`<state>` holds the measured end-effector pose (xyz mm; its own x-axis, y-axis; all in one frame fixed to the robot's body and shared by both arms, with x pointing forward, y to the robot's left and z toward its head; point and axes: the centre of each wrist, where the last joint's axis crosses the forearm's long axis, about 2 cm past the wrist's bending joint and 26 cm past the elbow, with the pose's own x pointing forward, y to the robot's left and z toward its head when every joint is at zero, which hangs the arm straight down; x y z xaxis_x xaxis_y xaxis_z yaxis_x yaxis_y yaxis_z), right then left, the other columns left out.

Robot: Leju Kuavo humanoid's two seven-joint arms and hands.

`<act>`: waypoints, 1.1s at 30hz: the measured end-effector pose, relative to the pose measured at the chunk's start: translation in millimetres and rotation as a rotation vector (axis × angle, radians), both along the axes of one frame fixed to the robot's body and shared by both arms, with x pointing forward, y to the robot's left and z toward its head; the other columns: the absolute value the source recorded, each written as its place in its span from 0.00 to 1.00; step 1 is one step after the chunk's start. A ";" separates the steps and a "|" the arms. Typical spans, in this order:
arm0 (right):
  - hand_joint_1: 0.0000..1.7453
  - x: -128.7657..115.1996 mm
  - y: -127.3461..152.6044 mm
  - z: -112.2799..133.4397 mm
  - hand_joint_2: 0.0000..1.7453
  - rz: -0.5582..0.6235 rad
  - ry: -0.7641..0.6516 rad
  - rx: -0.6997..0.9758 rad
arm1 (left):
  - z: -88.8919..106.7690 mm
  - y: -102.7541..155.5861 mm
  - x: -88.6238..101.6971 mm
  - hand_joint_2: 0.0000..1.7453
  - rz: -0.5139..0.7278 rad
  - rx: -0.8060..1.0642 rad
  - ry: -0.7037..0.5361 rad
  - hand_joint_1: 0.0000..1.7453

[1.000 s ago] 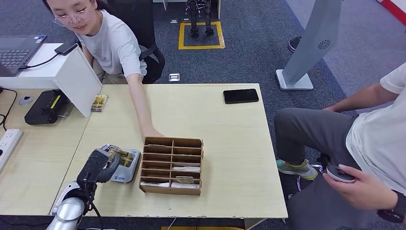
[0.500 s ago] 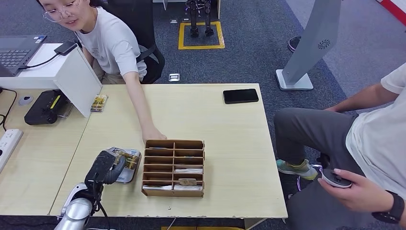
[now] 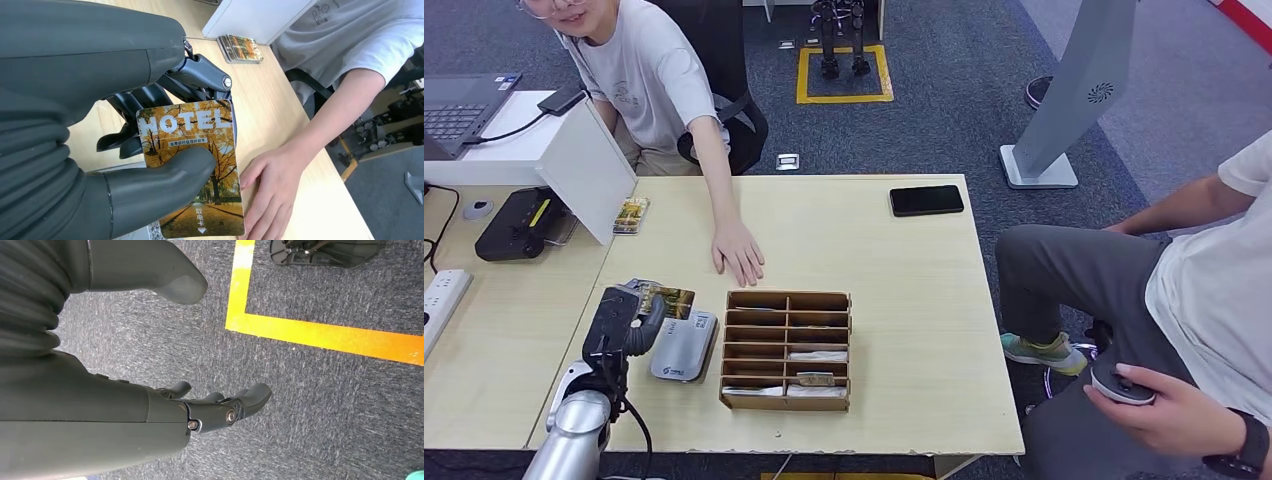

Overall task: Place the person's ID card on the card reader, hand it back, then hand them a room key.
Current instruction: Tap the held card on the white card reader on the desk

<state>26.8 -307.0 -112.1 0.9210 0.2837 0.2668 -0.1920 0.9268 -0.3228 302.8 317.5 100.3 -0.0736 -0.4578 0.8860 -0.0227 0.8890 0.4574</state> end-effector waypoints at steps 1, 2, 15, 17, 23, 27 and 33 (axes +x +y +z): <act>0.00 0.0 0.0 0.0 1.00 0.000 0.000 0.000 | 0.0 0.8 0.3 1.00 0.001 0.002 0.001 1.00; 0.00 0.0 0.0 0.0 1.00 0.000 0.001 0.000 | -0.2 1.5 0.4 1.00 0.002 0.005 0.003 1.00; 0.00 -0.1 -0.3 0.0 1.00 -0.002 -0.001 0.000 | -14.6 16.0 -8.9 1.00 -0.022 0.070 0.072 1.00; 0.00 -0.2 -0.4 0.0 1.00 -0.002 0.000 -0.001 | -17.6 19.6 -12.5 1.00 -0.021 0.067 0.083 1.00; 0.00 -0.1 -0.7 0.0 1.00 -0.004 0.004 -0.003 | -22.6 29.2 -19.6 1.00 0.002 0.065 0.101 1.00; 0.00 0.1 -0.7 0.1 1.00 -0.003 0.000 -0.002 | -24.7 30.1 -21.2 1.00 0.001 0.090 0.110 1.00; 0.00 0.6 -0.9 0.1 1.00 -0.002 -0.003 -0.002 | -29.0 28.7 -23.6 1.00 0.038 0.219 0.106 1.00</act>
